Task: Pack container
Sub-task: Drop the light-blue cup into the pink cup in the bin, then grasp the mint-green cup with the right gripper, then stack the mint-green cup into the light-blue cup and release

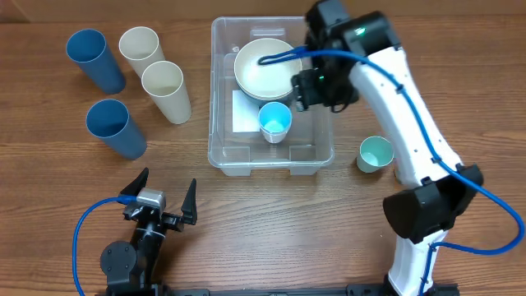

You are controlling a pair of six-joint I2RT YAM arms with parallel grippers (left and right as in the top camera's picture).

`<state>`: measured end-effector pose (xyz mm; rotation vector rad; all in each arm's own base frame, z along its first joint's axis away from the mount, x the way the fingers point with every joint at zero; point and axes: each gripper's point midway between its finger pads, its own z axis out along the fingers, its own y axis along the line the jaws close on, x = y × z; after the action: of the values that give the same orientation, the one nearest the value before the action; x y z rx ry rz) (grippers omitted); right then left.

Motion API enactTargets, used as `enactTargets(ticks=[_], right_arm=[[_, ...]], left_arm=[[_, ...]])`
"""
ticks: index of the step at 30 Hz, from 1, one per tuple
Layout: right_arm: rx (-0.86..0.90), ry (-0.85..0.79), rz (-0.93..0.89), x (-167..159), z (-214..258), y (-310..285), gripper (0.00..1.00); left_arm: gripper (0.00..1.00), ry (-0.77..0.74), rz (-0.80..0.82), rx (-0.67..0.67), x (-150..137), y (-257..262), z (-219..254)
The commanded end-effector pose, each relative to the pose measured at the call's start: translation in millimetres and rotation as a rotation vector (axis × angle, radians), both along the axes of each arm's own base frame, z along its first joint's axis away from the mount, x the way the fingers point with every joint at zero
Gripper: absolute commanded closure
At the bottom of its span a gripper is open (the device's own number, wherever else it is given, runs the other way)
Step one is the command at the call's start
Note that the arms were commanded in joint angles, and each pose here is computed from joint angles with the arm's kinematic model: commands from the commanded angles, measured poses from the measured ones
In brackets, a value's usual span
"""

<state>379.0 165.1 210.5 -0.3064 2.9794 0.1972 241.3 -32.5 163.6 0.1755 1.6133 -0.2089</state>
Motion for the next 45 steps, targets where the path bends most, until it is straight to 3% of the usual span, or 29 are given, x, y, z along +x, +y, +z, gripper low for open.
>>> enactTargets(ticks=[1,7,12,24,28,31,36,40,45], right_arm=[[0.01,-0.088,-0.131,9.7,41.1,-47.2,0.21],[0.043,-0.099,-0.363,2.8,57.7,-117.0,0.21],[-0.06,0.085,-0.456,-12.8,-13.2,-157.7,0.21],[-0.078,0.241,-0.521,-38.4,-118.6,-180.3,0.23],[-0.05,0.253,-0.524,-42.9,-140.1,-174.9,0.32],[-0.041,0.224,-0.539,-38.3,-154.8,-174.8,0.6],[0.004,0.152,-0.538,-19.3,-158.1,-171.1,0.96],[0.03,0.054,-0.537,11.2,-126.3,-172.5,0.96],[0.075,-0.167,-0.522,53.8,1.4,-171.5,0.96]], left_arm=[[0.0,0.0,0.009,-0.013,0.1,1.8,-0.2],[0.0,0.0,0.009,-0.013,0.1,1.8,-0.2],[0.0,0.0,0.009,-0.013,0.1,1.8,-0.2],[0.0,0.0,0.009,-0.013,0.1,1.8,-0.2],[0.0,0.0,0.009,-0.013,0.1,1.8,-0.2],[0.0,0.0,0.009,-0.013,0.1,1.8,-0.2],[0.0,0.0,0.009,-0.013,0.1,1.8,-0.2],[0.0,0.0,0.009,-0.013,0.1,1.8,-0.2],[0.0,0.0,0.009,-0.013,0.1,1.8,-0.2]])
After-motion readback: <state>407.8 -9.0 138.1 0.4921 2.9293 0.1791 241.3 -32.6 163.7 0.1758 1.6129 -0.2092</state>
